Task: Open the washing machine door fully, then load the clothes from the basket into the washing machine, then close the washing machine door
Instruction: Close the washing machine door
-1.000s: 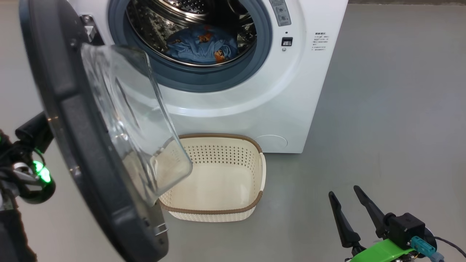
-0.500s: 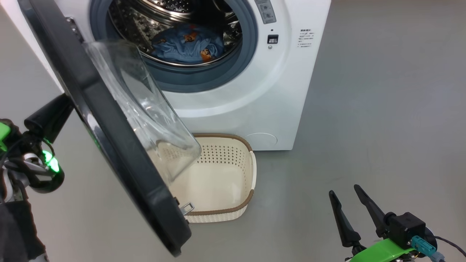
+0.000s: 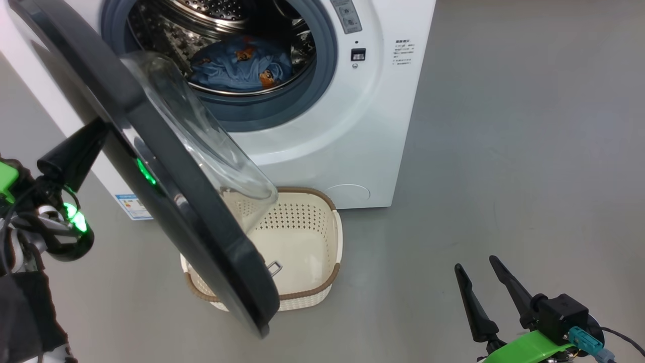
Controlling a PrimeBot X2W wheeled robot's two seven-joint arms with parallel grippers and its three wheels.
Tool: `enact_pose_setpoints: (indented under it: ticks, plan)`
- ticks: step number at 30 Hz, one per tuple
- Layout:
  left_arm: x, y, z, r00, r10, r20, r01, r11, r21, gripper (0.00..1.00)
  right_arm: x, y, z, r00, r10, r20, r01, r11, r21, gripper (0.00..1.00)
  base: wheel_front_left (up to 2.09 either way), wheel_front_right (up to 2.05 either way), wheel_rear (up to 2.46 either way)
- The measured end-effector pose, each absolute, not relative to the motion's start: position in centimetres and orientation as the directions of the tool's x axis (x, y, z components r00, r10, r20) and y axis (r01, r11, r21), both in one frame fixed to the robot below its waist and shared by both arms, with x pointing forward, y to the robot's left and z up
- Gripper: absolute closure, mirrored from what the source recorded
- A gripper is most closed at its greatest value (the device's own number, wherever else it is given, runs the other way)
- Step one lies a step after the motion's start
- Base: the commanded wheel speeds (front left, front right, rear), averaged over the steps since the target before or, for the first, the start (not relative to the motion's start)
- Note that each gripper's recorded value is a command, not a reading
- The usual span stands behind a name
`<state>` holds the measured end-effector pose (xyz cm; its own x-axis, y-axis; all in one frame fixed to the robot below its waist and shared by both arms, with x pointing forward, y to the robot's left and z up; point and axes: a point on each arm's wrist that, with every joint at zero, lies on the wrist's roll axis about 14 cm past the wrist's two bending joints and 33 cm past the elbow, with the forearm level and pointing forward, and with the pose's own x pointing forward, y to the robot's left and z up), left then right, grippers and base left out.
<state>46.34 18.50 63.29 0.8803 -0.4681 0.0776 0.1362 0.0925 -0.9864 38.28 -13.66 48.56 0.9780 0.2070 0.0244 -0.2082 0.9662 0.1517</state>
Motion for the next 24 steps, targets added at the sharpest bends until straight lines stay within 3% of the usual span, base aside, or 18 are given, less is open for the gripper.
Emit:
enact_pose_setpoints:
  ticks: [24]
  plan:
    - [47.4,15.8,63.3,0.85,-0.517,0.097,0.144,0.052,-0.988,1.0,37.5,-15.2,48.8,0.987,0.161,0.03,-0.164,0.976,0.147,0.0,0.0,0.0,0.0]
